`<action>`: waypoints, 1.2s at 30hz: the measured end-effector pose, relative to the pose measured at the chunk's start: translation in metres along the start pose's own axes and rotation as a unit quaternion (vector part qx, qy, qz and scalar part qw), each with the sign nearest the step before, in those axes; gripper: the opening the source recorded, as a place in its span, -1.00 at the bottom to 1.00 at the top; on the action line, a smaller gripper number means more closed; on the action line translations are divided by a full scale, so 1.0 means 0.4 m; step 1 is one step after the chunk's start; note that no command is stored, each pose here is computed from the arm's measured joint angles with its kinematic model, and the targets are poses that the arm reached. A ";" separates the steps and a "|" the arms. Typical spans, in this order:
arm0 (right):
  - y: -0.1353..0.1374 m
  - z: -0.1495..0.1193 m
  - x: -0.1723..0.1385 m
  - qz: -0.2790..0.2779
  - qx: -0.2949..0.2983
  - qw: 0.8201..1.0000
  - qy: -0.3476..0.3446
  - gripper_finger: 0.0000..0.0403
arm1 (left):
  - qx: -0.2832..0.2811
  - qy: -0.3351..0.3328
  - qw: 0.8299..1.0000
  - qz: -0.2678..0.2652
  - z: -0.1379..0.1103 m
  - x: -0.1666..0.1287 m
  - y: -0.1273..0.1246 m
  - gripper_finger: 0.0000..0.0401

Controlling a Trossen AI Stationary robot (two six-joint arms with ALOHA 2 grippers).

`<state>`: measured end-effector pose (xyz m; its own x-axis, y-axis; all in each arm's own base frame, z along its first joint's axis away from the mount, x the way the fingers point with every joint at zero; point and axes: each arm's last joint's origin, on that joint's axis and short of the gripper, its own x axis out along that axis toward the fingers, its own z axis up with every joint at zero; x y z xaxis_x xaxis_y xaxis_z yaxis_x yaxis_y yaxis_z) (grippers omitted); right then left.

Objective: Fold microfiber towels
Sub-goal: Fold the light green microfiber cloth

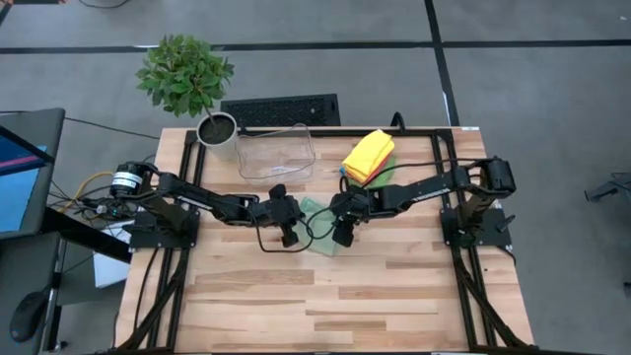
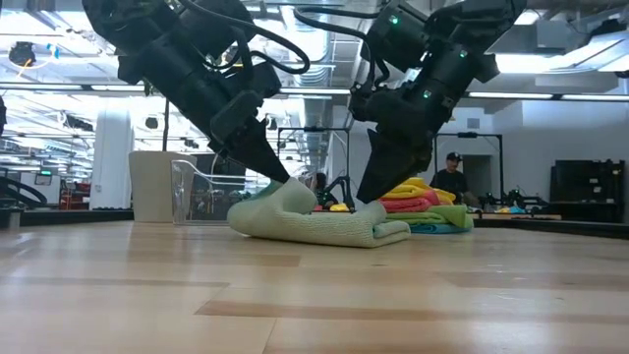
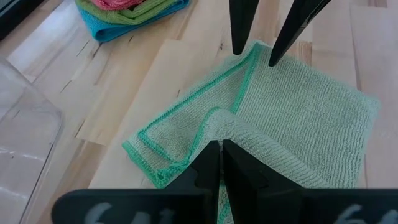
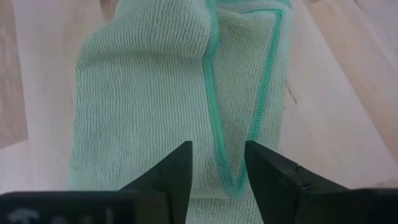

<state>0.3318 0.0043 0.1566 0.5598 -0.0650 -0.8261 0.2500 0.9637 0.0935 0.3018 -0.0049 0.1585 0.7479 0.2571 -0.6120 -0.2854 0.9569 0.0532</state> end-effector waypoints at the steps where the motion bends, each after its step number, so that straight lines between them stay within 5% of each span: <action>1: 0.000 0.000 0.000 0.000 0.000 1.000 0.000 -0.17 | -0.001 0.000 1.000 0.000 0.000 0.000 0.000 -0.95; 14: 0.000 -0.007 0.000 0.001 -0.026 1.000 0.015 -0.94 | -0.004 0.000 1.000 0.000 0.000 0.000 0.000 -0.95; 24: 0.026 0.003 -0.059 0.004 -0.028 1.000 -0.013 -0.95 | 0.000 -0.001 1.000 0.004 0.000 0.000 0.001 -0.95; 36: 0.025 -0.046 -0.049 -0.023 -0.004 0.999 0.046 -0.93 | -0.009 0.003 0.999 0.044 -0.008 0.020 0.019 -0.95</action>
<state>0.3087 0.0200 0.1635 0.4725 -0.0850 -0.8772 0.2675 0.9622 0.0508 0.3038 0.0039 0.1513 0.7158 0.3387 -0.6107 -0.3607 0.9281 0.0919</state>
